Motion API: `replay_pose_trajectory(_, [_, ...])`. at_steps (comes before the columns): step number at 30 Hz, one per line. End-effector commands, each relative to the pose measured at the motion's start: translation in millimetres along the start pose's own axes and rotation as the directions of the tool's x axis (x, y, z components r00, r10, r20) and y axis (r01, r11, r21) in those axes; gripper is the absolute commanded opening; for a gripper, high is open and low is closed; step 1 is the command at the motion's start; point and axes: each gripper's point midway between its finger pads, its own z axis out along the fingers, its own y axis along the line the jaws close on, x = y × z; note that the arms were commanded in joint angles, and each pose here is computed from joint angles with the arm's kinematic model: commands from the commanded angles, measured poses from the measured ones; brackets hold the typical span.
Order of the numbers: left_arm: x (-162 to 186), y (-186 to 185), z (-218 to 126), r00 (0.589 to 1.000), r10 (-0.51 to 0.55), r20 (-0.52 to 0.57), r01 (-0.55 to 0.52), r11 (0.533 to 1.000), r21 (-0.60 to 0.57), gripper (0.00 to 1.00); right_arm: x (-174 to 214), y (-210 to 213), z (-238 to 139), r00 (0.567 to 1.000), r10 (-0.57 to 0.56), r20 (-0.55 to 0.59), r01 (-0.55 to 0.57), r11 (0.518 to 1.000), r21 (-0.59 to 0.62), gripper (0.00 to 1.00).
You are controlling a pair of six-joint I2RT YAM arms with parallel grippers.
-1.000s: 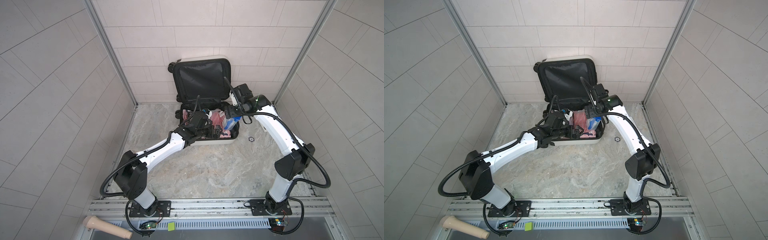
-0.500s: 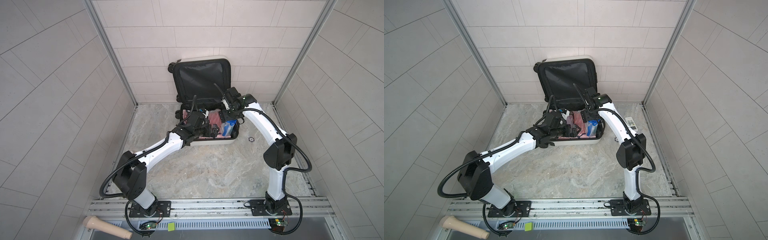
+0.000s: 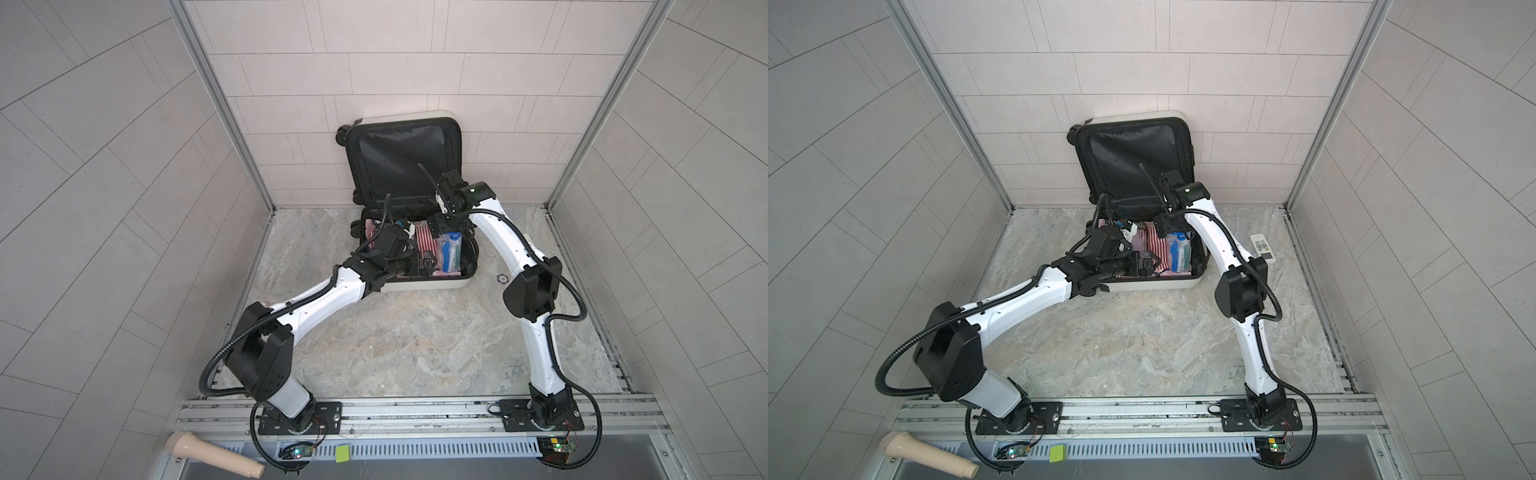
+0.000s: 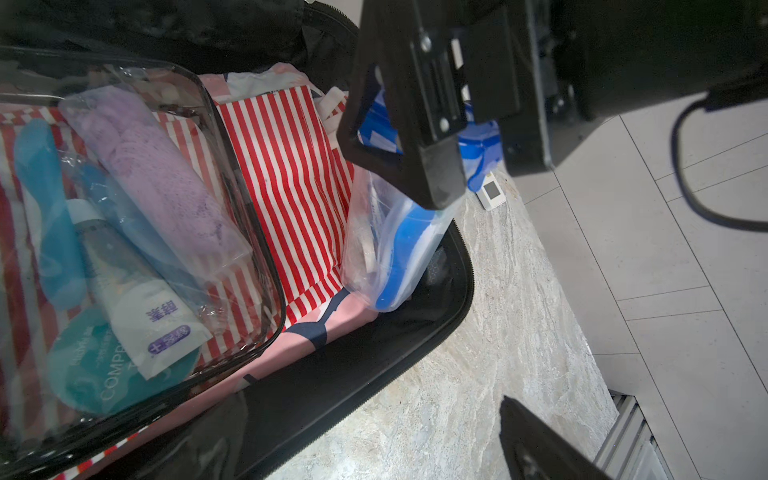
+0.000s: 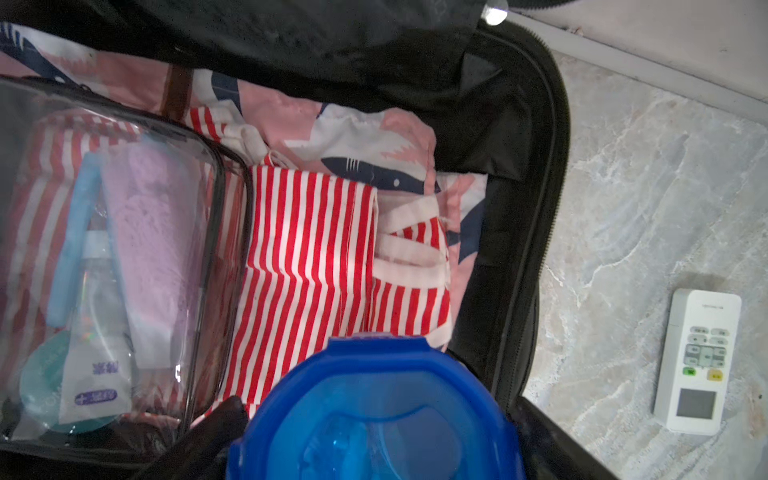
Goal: Pack the luggage
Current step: 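Lower the container into the suitcase beside the pouch with the right gripper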
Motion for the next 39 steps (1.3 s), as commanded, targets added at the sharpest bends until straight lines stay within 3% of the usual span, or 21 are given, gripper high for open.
replay_pose_trajectory(1, [-6,0,-6,0.999,-0.016,0.031,0.016,1.000,0.012,1.00,-20,-2,0,0.997,0.050,0.066,-0.049,0.999,-0.020,1.00])
replay_pose_trajectory(10, [-6,4,-4,0.999,-0.029,0.028,0.029,1.000,0.009,1.00,-63,-19,-13,0.965,0.168,0.200,-0.154,0.985,-0.082,1.00])
replay_pose_trajectory(16, [-8,7,-6,0.999,-0.036,0.034,0.036,0.999,0.005,1.00,-64,-19,-32,0.962,0.173,0.213,-0.155,0.983,-0.100,0.98])
replay_pose_trajectory(25, [-26,25,-30,0.993,-0.077,0.094,0.079,0.997,-0.008,1.00,-17,-17,-49,0.984,0.138,0.110,-0.129,0.988,-0.086,0.57])
replay_pose_trajectory(31, [-35,40,-49,0.986,-0.102,0.133,0.106,0.994,-0.026,1.00,5,-5,-49,0.988,0.119,0.094,-0.108,0.988,-0.109,0.52])
replay_pose_trajectory(39, [-36,52,-62,0.981,-0.123,0.152,0.131,0.990,-0.044,1.00,17,2,-19,0.994,0.100,0.035,-0.097,0.992,-0.083,0.48])
